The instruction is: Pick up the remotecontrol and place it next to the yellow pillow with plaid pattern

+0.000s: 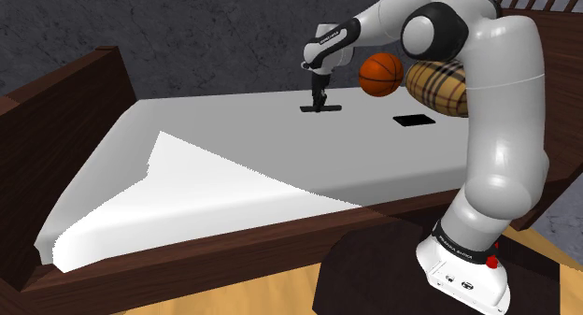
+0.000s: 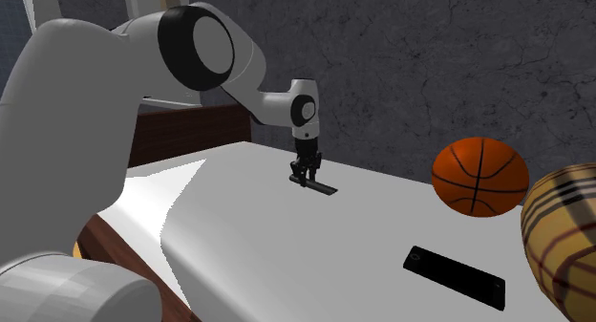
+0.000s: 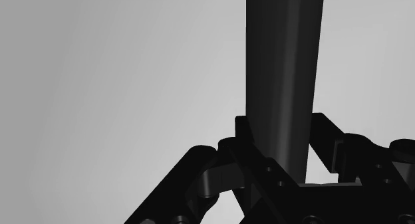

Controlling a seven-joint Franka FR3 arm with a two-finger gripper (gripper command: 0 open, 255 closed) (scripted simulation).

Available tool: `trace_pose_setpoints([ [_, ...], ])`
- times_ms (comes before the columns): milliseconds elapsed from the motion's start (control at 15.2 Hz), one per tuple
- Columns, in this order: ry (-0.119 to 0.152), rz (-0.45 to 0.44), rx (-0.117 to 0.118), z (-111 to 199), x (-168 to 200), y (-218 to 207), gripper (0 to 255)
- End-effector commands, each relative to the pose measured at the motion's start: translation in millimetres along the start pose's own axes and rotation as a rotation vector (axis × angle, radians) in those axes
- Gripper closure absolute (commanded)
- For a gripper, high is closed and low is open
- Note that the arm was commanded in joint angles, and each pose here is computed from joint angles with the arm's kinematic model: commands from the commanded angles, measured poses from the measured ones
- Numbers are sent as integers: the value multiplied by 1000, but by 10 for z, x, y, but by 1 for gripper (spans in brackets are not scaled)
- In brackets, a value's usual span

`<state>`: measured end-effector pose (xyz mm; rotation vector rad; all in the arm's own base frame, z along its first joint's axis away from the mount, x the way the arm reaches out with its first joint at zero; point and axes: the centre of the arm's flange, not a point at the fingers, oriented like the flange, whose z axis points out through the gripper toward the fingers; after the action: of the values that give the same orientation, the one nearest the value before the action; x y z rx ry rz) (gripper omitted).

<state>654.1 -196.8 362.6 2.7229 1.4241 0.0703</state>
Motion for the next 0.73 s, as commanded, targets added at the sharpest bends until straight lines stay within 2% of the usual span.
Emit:
trace_pose_setpoints([
  [0, 0, 0, 0, -101, -3, 14, 255],
  [660, 0, 0, 0, -627, 1, 57, 255],
])
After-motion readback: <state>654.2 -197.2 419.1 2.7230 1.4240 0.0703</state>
